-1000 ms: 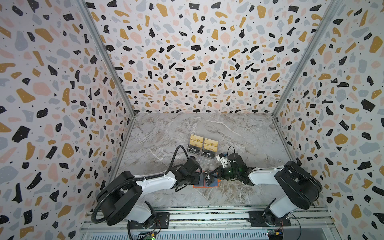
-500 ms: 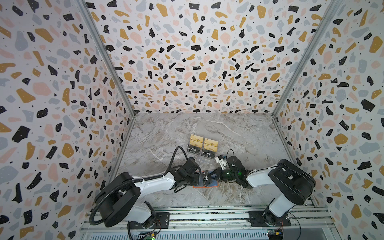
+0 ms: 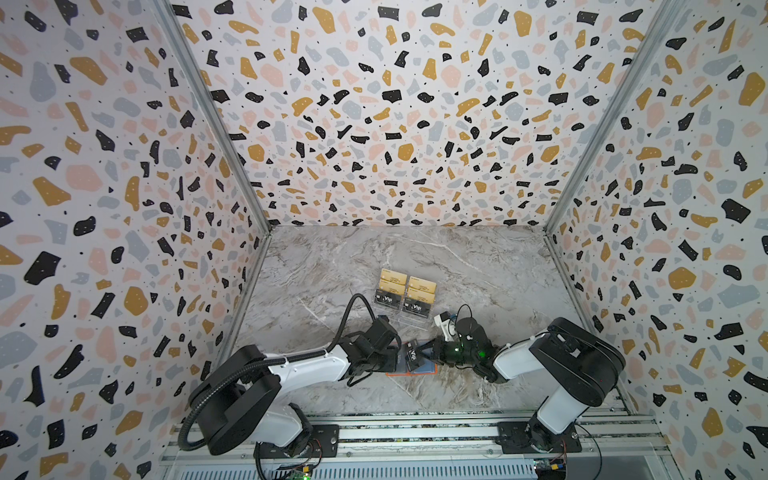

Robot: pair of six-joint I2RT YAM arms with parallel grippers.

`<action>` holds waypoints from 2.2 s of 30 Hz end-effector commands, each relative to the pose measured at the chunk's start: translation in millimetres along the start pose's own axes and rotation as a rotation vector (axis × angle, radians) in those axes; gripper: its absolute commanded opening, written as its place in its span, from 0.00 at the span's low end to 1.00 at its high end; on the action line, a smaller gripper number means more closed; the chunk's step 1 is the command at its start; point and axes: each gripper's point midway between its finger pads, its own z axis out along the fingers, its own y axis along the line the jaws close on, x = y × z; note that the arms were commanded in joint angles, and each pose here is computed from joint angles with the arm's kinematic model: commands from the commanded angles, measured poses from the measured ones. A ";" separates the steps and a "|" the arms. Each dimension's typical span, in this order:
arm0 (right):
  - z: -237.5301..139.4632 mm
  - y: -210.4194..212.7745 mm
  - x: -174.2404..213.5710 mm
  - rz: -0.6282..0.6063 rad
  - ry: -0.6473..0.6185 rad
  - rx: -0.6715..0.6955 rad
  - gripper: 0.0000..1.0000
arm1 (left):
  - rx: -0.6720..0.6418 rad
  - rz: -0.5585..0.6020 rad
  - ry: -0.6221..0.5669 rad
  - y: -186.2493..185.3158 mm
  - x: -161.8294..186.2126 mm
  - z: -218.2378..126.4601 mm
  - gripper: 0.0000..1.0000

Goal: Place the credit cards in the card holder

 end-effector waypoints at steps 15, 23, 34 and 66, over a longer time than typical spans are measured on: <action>6.7 -13.5 0.4 0.028 -0.045 0.029 0.00 | 0.016 -0.010 0.011 1.7 7.2 -1.7 0.00; 8.6 -12.0 1.0 0.031 -0.068 0.017 0.00 | 0.020 -0.013 0.013 0.7 6.7 -2.4 0.00; 13.8 -7.6 0.2 0.031 -0.089 0.011 0.00 | 0.034 -0.015 0.013 -2.2 7.1 -3.1 0.00; 21.6 -0.4 4.2 -0.077 -0.109 0.144 0.13 | -0.036 -0.044 -0.137 7.9 -22.7 -31.0 0.20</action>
